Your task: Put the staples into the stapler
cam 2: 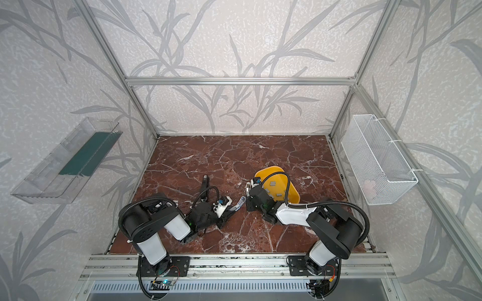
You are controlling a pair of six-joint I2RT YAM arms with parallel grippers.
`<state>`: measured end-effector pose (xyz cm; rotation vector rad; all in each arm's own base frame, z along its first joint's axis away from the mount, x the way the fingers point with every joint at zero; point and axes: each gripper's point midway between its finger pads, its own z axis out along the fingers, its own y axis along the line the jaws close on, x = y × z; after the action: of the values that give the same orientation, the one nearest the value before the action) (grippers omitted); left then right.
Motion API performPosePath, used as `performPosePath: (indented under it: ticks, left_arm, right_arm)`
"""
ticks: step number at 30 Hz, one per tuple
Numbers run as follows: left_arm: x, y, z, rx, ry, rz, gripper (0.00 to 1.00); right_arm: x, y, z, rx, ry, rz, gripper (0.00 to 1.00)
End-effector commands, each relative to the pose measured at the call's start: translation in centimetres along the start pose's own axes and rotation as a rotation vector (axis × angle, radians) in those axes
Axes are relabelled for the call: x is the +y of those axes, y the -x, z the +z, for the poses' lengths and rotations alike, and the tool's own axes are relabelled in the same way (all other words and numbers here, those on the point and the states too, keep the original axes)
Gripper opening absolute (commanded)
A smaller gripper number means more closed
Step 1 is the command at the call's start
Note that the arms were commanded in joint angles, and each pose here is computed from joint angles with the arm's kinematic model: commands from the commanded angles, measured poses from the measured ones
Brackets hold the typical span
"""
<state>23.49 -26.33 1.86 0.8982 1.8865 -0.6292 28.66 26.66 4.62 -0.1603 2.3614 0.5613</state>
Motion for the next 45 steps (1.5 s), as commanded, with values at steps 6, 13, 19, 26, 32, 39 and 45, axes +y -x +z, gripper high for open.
performPosePath:
  ticks: [6,13,19,26,32,39,45]
  left_arm:
    - [-0.8,-1.8,-0.1,0.076,-0.038,0.012,0.22]
    - [-0.9,-1.7,0.1,0.075,-0.046,0.015,0.21]
    - [-1.0,-1.8,0.2,0.079,-0.055,0.014,0.21]
    - [-1.1,-1.8,0.2,0.079,-0.057,0.012,0.21]
    - [-1.2,-1.9,0.3,0.082,-0.065,0.011,0.23]
    - [-1.4,-2.5,-0.4,0.051,-0.069,0.04,0.43]
    - [-1.3,-2.2,-1.0,0.004,-0.055,0.04,0.63]
  right_arm:
    - [4.3,1.8,-0.3,-0.025,0.178,-0.023,0.12]
    - [6.7,1.7,-1.2,-0.04,0.264,-0.062,0.12]
    - [9.1,0.0,-1.3,-0.002,0.31,-0.106,0.13]
    - [9.5,-2.4,0.0,0.051,0.306,-0.104,0.13]
    - [9.3,-4.1,1.1,0.093,0.287,-0.105,0.13]
    - [7.7,-5.6,2.0,0.119,0.237,-0.105,0.13]
    - [7.0,-6.0,2.3,0.121,0.214,-0.104,0.13]
